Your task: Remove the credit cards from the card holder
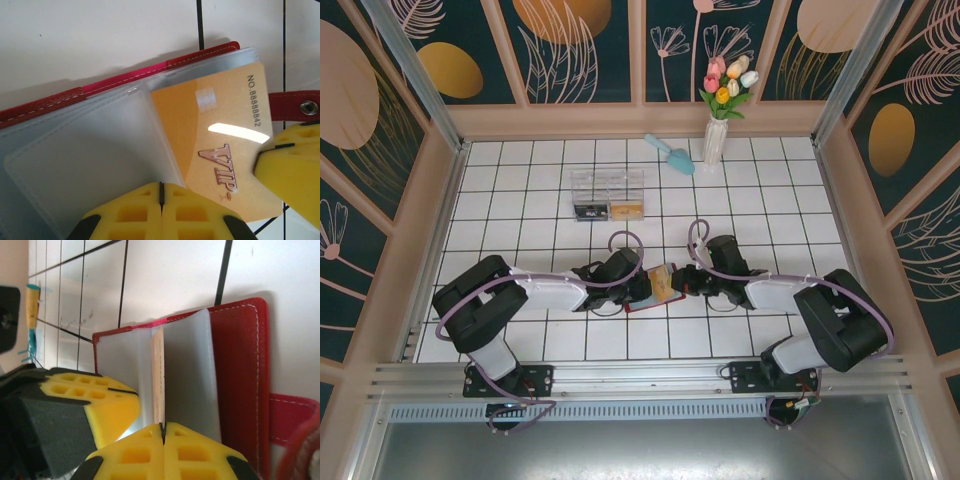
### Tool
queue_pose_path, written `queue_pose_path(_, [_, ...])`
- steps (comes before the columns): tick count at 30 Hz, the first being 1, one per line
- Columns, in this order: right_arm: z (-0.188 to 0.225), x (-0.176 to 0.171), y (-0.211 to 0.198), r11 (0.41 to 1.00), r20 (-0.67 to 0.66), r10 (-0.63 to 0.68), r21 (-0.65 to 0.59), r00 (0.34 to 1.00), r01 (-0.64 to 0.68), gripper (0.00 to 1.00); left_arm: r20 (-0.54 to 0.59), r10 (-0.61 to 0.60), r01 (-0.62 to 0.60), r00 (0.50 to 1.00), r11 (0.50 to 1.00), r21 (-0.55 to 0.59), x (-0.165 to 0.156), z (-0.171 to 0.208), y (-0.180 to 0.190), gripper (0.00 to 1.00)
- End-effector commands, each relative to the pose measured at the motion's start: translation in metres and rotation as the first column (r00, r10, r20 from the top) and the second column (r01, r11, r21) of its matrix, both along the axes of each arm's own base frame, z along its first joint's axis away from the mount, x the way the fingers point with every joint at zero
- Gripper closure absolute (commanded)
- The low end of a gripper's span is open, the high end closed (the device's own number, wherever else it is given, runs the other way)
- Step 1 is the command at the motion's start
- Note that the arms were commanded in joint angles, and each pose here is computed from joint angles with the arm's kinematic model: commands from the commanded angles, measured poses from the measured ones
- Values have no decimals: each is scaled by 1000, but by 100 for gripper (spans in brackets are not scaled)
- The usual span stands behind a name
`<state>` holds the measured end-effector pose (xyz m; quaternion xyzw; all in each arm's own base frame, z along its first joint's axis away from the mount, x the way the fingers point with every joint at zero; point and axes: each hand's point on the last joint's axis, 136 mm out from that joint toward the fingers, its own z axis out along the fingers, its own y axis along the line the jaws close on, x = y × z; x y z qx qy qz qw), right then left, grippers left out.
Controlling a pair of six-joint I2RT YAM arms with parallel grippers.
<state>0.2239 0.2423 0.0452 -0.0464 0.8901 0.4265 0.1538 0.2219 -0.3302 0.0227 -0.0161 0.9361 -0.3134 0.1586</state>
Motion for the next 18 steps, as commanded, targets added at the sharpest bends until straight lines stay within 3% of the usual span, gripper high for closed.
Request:
queue_pose_path(1, [11, 8, 4, 1000, 46, -2, 9, 999, 2, 100, -18, 2, -1, 1000, 1000, 20, -4, -3, 4, 94])
queue_pose_path(5, [19, 10, -1, 1000, 78, -10, -22, 997, 12, 100, 34, 17, -17, 999, 1000, 1, 3, 15, 5, 92])
queue_pose_path(10, [41, 17, -13, 996, 160, -42, -76, 986, 54, 100, 184, 88, -83, 979, 996, -36, 20, 63, 17, 78])
queue_pose_path(12, [54, 20, -15, 995, 203, -46, -78, 978, 63, 100, 252, 130, -123, 959, 992, -41, 26, 85, 29, 68])
queue_pose_path(15, [76, 26, -9, 995, 280, -21, -91, 960, 49, 100, 346, 202, -207, 916, 978, -24, 33, 114, 56, 47])
queue_pose_path(17, [91, 37, -3, 991, 355, -6, -121, 935, 53, 100, 401, 255, -271, 880, 962, -17, 35, 131, 78, 21])
queue_pose_path(18, [98, 42, 1, 990, 390, 7, -136, 921, 50, 100, 426, 275, -294, 862, 956, -22, 36, 139, 87, 14])
